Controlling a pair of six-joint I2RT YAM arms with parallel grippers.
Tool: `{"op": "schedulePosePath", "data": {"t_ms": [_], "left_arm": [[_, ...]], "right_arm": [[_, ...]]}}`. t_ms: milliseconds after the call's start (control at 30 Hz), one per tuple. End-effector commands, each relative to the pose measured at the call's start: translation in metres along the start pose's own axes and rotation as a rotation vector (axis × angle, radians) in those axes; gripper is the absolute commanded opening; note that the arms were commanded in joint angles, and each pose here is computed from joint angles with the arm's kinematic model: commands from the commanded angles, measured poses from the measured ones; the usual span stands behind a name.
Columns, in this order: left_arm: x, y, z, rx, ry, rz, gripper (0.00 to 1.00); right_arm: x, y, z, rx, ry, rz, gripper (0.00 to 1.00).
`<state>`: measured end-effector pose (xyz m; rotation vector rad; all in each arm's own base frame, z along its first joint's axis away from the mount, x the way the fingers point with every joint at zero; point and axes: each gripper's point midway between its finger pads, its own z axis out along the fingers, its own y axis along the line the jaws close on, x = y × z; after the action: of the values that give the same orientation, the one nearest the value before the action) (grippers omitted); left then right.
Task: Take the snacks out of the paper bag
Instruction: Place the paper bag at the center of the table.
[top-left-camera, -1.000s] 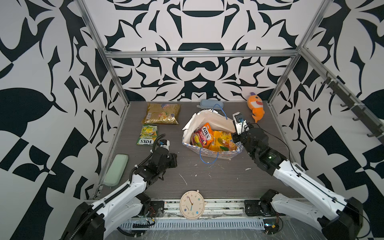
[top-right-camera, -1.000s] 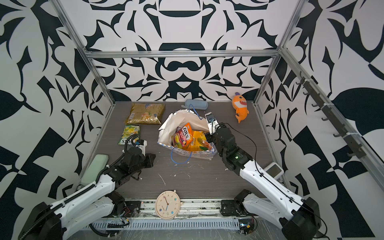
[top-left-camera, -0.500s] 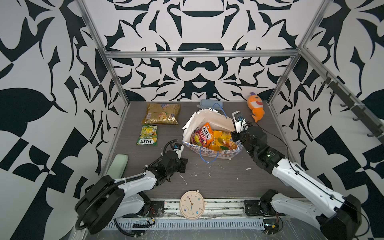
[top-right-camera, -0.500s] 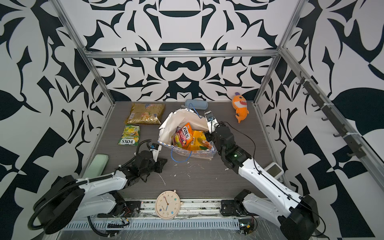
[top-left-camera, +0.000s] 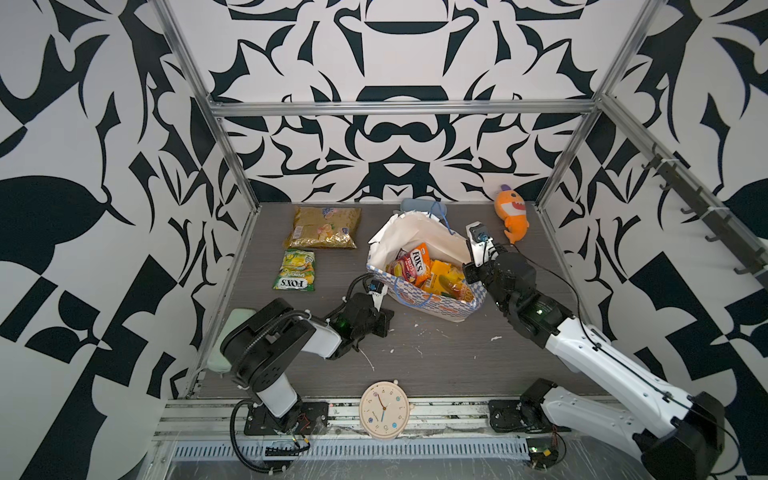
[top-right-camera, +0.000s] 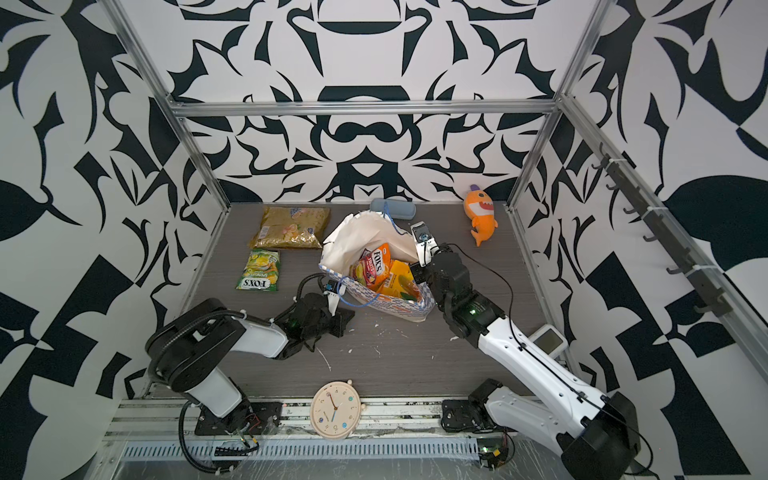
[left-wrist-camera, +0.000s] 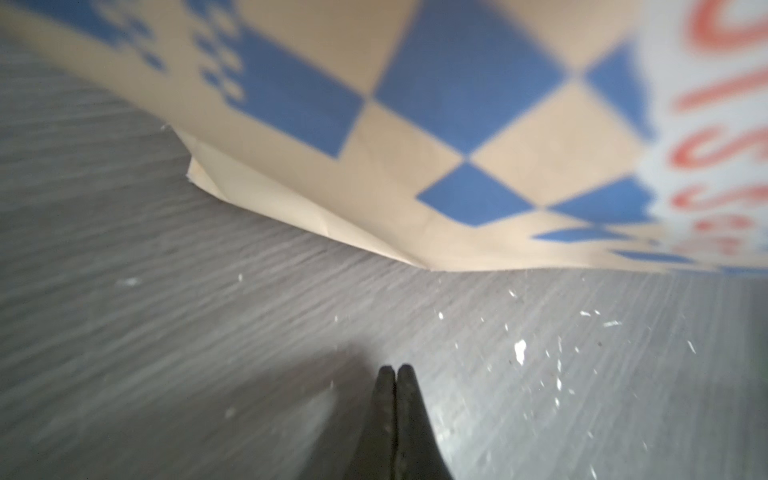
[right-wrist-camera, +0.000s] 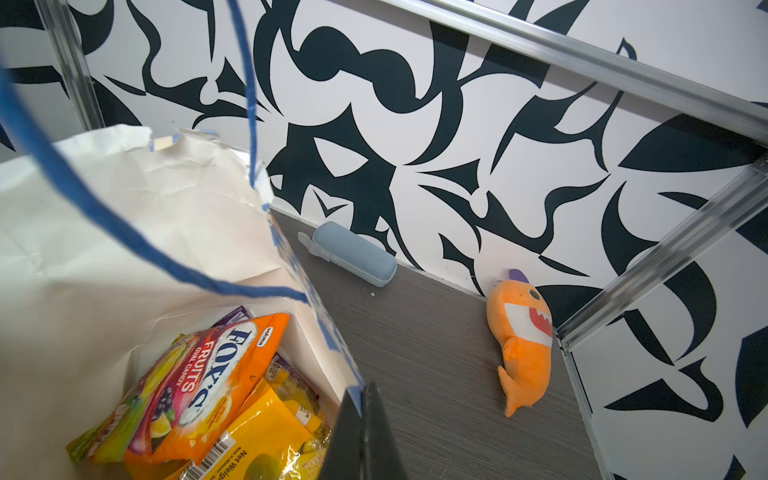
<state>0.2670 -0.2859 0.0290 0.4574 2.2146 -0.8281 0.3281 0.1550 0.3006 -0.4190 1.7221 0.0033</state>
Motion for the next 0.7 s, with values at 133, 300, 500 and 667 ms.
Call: {"op": "schedulePosePath", "data": {"t_ms": [133,300,500,667], "left_arm": [[-0.039,-0.014,0.029,0.067,-0.126,0.076,0.00],[-0.055,-0.016,0.041,0.131,-0.203,0.069,0.00],[-0.072,-0.007,0.025,0.072,-0.260,0.098,0.00],[-0.088,0.011,-0.037,-0.108,-0.379,0.155,0.00]], "right_arm": [[-0.058,-0.017,-0.017,0.035,-0.169,0.075,0.00],[-0.067,-0.018,-0.016,0.040,-0.191,0.058,0.00],[-0.077,-0.013,-0.013,0.007,-0.211,0.052,0.00],[-0.078,0.000,-0.012,-0.057,-0.228,0.040,0.00]]}}
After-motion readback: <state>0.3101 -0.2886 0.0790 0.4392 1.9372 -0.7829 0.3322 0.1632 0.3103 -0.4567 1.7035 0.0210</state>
